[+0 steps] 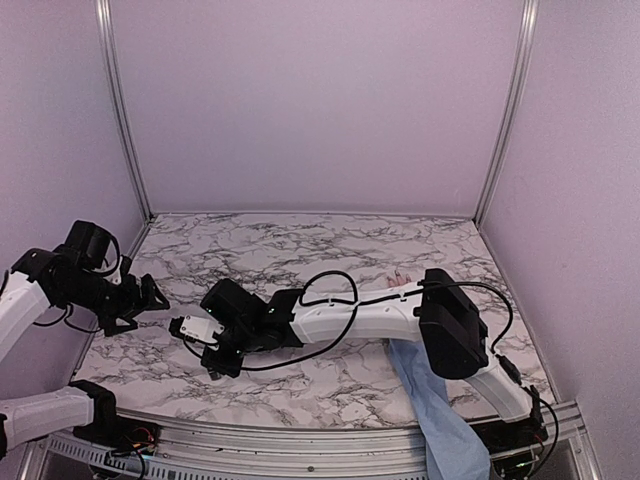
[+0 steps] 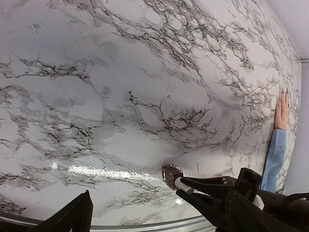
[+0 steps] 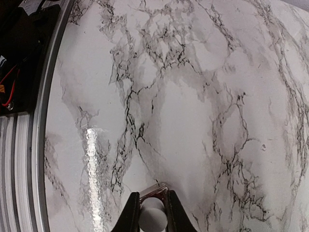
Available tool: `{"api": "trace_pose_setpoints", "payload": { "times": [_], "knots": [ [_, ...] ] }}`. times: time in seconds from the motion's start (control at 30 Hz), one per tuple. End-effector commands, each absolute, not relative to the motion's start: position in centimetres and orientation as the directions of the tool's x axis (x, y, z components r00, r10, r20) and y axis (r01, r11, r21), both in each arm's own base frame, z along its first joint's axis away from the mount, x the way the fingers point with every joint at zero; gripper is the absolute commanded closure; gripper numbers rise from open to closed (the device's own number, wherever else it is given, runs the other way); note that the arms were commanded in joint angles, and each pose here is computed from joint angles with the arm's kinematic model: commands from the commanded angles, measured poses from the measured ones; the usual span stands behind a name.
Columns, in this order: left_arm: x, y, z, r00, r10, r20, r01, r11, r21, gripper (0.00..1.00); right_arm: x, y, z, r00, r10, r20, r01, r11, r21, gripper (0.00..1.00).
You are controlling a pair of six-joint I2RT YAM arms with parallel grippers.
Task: Paint the nails
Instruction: Pick up the nail polish bottle from the center of the board.
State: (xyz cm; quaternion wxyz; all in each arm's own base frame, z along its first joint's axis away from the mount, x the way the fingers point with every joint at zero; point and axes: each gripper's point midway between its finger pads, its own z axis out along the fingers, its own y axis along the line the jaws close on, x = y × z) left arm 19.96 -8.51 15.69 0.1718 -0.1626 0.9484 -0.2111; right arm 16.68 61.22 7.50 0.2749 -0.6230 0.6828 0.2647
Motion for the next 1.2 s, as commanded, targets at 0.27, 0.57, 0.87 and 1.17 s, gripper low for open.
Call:
{"api": "trace_pose_setpoints", "payload": {
  "times": [0.27, 0.57, 0.87, 1.17],
  "knots": [
    [22.8, -10.1, 19.5, -0.815, -0.403, -0.415, -0.094, 0.8, -0.593, 0.01, 21.0, 58.7, 16.5, -0.174, -0.578, -0.797, -0.983, 0.151, 0.105, 1.0],
    [25.8, -12.1, 21.5, -0.774, -0.381, -0.506, 0.045, 0.764, -0.644, 0.01, 23.4, 52.0, 24.7, -0.209, -0.485, -0.849, -0.974, 0.184, 0.134, 1.0],
    [28.1, -19.4, 25.9, -0.662, -0.165, -0.731, 0.418, 0.728, -0.544, 0.01, 26.7, 43.4, 31.6, -0.235, -0.407, -0.883, -0.954, 0.268, 0.131, 1.0],
    [25.7, -26.9, 32.4, -0.356, -0.085, -0.931, 0.789, 0.507, -0.348, 0.01, 27.1, 38.7, 35.6, -0.298, -0.344, -0.891, -0.925, 0.334, 0.181, 1.0]
  ]
}}
